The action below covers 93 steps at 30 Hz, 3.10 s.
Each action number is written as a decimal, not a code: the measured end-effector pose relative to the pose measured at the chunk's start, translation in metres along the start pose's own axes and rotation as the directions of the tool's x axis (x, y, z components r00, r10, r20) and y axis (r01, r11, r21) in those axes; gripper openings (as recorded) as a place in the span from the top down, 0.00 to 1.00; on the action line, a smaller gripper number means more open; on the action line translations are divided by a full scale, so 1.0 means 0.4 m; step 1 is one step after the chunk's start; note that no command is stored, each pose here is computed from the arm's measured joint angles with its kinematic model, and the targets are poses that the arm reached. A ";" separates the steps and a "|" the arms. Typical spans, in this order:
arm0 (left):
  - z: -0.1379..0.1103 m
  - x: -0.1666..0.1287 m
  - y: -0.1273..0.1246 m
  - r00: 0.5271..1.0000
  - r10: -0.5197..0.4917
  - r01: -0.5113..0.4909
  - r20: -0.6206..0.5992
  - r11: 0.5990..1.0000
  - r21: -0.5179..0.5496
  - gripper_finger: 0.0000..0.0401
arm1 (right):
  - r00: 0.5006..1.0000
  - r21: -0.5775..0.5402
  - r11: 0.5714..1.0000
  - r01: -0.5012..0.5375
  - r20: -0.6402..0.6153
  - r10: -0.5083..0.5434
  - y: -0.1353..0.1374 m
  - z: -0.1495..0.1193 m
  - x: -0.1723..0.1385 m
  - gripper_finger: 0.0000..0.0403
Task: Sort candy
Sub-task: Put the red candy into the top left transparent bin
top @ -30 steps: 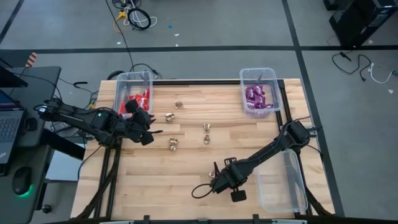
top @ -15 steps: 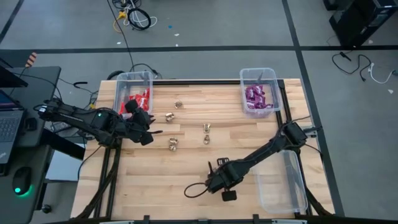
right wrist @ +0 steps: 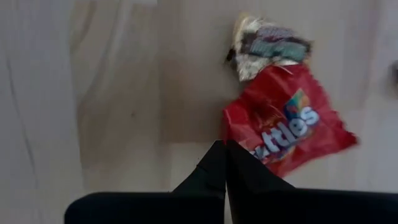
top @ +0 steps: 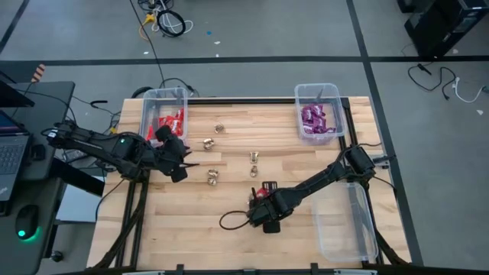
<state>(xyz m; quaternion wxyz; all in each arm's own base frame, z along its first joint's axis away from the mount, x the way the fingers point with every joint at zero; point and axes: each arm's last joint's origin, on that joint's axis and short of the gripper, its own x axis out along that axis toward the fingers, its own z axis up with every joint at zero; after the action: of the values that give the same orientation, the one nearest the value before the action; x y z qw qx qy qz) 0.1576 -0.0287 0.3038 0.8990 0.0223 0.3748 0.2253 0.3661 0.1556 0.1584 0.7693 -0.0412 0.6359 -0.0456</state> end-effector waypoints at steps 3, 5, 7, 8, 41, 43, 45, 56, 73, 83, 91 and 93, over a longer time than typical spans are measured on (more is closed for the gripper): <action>-0.001 -0.003 -0.006 1.000 -0.020 0.020 0.001 1.000 0.007 0.82 | 1.000 0.022 1.000 0.022 0.010 -0.022 -0.003 0.008 -0.022 1.00; 0.000 -0.005 -0.009 1.000 -0.029 0.029 0.012 1.000 0.003 0.82 | 0.999 0.038 0.998 0.043 -0.019 -0.043 -0.008 0.004 -0.032 1.00; 0.004 -0.007 -0.014 0.999 -0.037 0.037 0.032 0.999 -0.006 0.82 | 0.997 0.056 0.997 0.057 -0.045 -0.054 -0.011 0.001 -0.040 1.00; 0.007 -0.006 -0.019 0.998 -0.042 0.042 0.041 0.999 -0.006 0.82 | 0.996 0.062 0.996 0.069 -0.067 -0.064 -0.014 -0.002 -0.044 1.00; -0.011 0.072 -0.199 0.991 -0.119 0.128 -0.059 0.974 0.190 0.82 | 0.952 0.273 0.960 -0.064 0.306 -0.023 -0.024 0.055 0.038 1.00; -0.018 0.076 -0.215 0.990 -0.124 0.137 -0.074 0.964 0.226 0.82 | 0.930 0.275 0.956 -0.105 0.368 -0.004 -0.020 0.071 0.033 1.00; -0.027 0.084 -0.233 0.988 -0.120 0.142 -0.093 0.951 0.275 0.82 | 0.908 0.267 0.956 -0.119 0.420 -0.005 -0.019 0.084 0.028 1.00; -0.021 0.126 -0.299 0.989 -0.144 0.150 -0.040 0.963 0.225 0.82 | 0.900 0.313 0.950 0.013 0.410 -0.147 -0.022 0.054 -0.029 1.00; -0.026 0.160 -0.347 0.908 -0.356 0.298 0.223 0.920 0.256 0.82 | 0.803 0.141 0.990 -0.002 0.590 -0.083 0.023 -0.006 -0.251 1.00; -0.094 0.202 -0.341 0.865 -0.384 0.335 0.321 0.921 0.200 0.82 | 0.709 0.011 1.000 -0.008 0.705 -0.003 0.032 -0.040 -0.371 1.00; -0.143 0.234 -0.343 0.845 -0.403 0.360 0.352 0.915 0.183 0.82 | 0.683 0.002 1.000 0.000 0.730 -0.002 0.014 -0.062 -0.422 1.00; -0.145 0.247 -0.354 0.843 -0.403 0.360 0.356 0.915 0.182 0.82 | 0.679 0.013 0.999 0.035 0.733 -0.033 0.007 -0.067 -0.429 1.00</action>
<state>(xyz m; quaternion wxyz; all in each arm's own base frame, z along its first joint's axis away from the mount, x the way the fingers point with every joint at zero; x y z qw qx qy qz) 0.2338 -0.1218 0.1668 0.9792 0.0399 0.1987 0.0122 0.3076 0.1793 0.3203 0.9585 -0.0688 0.2740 -0.0390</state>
